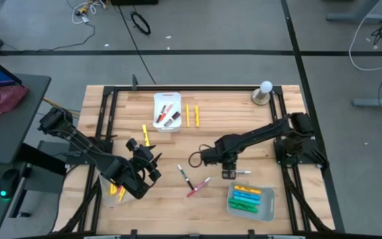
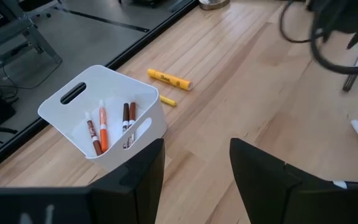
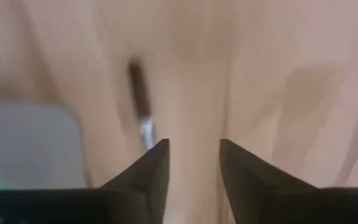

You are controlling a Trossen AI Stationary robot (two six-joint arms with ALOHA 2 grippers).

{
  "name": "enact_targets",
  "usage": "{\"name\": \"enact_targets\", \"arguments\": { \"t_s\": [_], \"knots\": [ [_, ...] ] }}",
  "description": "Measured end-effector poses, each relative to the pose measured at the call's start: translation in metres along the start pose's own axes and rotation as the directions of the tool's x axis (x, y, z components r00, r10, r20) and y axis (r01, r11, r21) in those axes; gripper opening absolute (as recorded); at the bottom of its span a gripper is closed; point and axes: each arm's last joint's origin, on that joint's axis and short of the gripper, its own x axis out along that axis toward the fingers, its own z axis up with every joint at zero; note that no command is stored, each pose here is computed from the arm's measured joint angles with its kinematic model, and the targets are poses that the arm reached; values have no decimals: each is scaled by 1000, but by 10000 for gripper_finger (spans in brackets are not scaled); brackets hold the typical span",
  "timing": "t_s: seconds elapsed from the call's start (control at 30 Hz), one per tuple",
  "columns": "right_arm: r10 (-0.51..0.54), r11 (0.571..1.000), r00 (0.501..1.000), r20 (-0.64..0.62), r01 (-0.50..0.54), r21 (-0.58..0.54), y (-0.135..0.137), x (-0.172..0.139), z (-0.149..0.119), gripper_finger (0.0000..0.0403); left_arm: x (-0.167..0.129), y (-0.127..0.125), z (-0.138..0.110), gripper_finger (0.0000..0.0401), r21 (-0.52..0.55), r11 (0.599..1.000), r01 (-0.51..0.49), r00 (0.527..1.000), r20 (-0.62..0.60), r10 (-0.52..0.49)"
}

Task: Pick & Place Markers
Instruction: Put the brown marker pen into the white bin

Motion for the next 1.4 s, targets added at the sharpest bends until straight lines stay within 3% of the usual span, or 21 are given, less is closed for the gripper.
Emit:
{"name": "enact_targets", "arguments": {
  "t_s": [0.2, 0.37, 0.63, 0.7, 0.87, 1.03, 1.17, 1.3, 1.4],
  "knots": [
    [111, 993, 989, -94, -114, -27, 24, 5, -21, 58, -1, -1, -1, 188, -3, 1000, 7, 1000, -3, -7],
    [210, 970, 977, -48, -214, -113, 53, 13, -25, 5, -1, -1, -1, 188, -7, 1000, 11, 1000, -4, -11],
    [341, 928, 940, 21, -333, -170, 83, 12, -25, 17, -1, -1, -1, 188, -3, 1000, 11, 1000, -4, -11],
    [300, 943, 953, 43, -289, -166, 81, 13, -24, 13, -1, -1, -1, 188, -2, 1000, 11, 1000, -4, -11],
    [84, 989, 991, 109, -70, -127, 67, 12, -25, 16, -1, -1, -1, 188, 0, 1000, 11, 1000, -4, -11],
    [34, 995, 999, 34, -30, -98, 59, 12, -35, 45, -1, -1, -1, 188, 1, 1000, 10, 1000, -5, -10],
    [111, 992, 987, -113, -117, -50, 59, 34, -51, 52, -1, -1, -1, 188, 1, 1000, 10, 1000, -6, -10],
    [201, 979, 943, -264, -199, 34, 64, 54, -71, 40, 1, -4, -4, 188, 16, 1000, 3, 1000, -9, -3],
    [240, 971, 925, -293, -231, 67, 70, 60, -77, 28, 4, -8, -8, 188, 33, 999, -6, 1000, -13, 6]
  ]
}}
